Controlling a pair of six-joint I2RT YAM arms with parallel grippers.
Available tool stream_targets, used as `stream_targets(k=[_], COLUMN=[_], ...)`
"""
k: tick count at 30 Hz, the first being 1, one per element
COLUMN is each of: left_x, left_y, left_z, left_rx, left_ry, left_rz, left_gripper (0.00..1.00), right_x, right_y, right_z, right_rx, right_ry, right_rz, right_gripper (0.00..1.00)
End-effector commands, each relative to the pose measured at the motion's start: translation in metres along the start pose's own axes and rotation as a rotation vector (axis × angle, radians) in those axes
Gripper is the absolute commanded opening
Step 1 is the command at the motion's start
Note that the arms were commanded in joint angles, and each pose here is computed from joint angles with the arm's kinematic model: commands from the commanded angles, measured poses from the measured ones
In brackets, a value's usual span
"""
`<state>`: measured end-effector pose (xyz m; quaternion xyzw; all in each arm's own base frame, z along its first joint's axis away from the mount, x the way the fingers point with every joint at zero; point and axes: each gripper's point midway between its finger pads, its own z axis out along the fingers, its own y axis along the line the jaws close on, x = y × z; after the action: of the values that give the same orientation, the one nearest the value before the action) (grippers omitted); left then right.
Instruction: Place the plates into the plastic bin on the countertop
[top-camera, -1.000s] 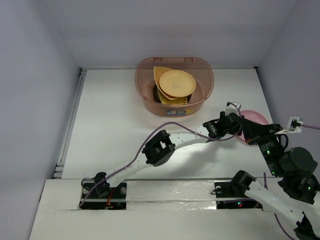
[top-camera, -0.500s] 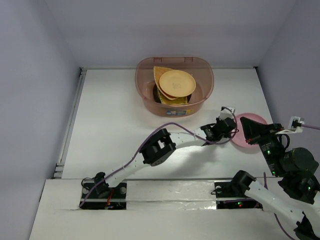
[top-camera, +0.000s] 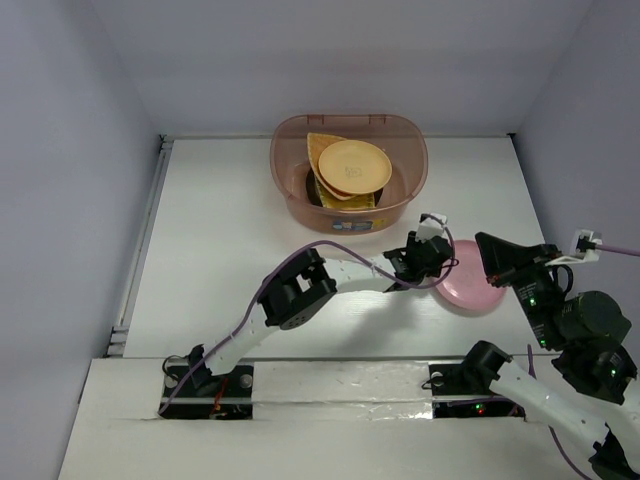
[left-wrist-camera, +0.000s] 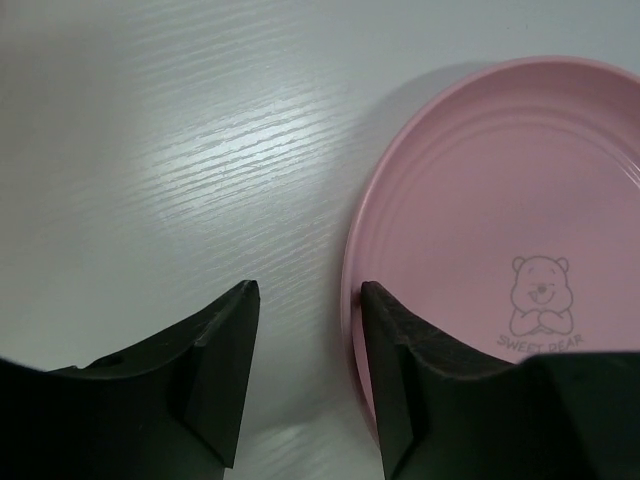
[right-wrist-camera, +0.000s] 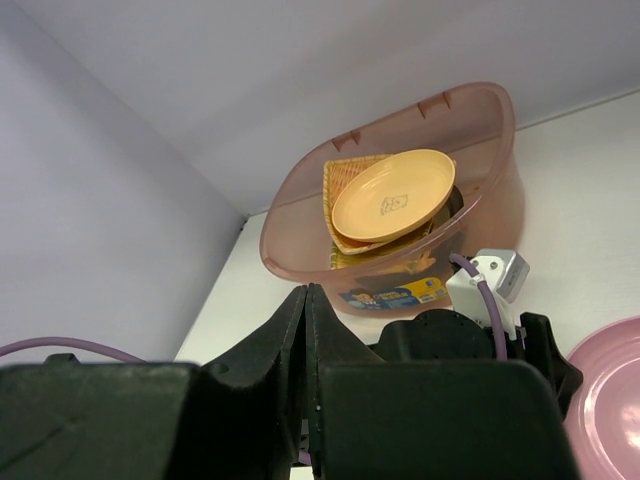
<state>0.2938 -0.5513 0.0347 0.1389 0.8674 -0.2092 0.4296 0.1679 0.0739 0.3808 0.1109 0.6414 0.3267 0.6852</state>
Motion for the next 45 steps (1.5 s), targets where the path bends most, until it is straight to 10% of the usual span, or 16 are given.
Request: stream_targets(k=[1,6,13,23,34,45], left_x=[-0.007,-0.001,-0.004,-0.190,-0.309,-0.315], left_y=[-0.003,-0.018,-0.017,-0.011,0.162,0.298], left_z=[-0.005,0.002,0.001,-0.128,-0.178,-0.139], left_rx=[0.012,0.082,0.101,0.232,0.003,-0.268], left_ry=[0.002,0.020,0.018,-0.341,-0.589,-0.532], left_rz=[0.020,0.023,0.002,-0.144,-0.301,-0.348], left_gripper=[0.42,0.38,0.00,0.00,0.00,0.00], right_x=[-0.004,-0.001,-0.002,-0.034,-0.003,0.010], right_y=[0.008,0.009,0.008,-0.006,0.006,0.016], right_z=[0.004,0.007,0.006,-0.018,0.000,0.011], right_rx=[-0.027,-0.026,-0.022,-0.006,-0.038,-0.063], right_ry=[-0.015,-0.011,-0.013,-0.140,-0.032,0.018], right_rz=[0.018,0.016,0.017,0.081,0.034,0.006], right_gripper=[0.07,0.07,0.07,0.07,0.08,0.10])
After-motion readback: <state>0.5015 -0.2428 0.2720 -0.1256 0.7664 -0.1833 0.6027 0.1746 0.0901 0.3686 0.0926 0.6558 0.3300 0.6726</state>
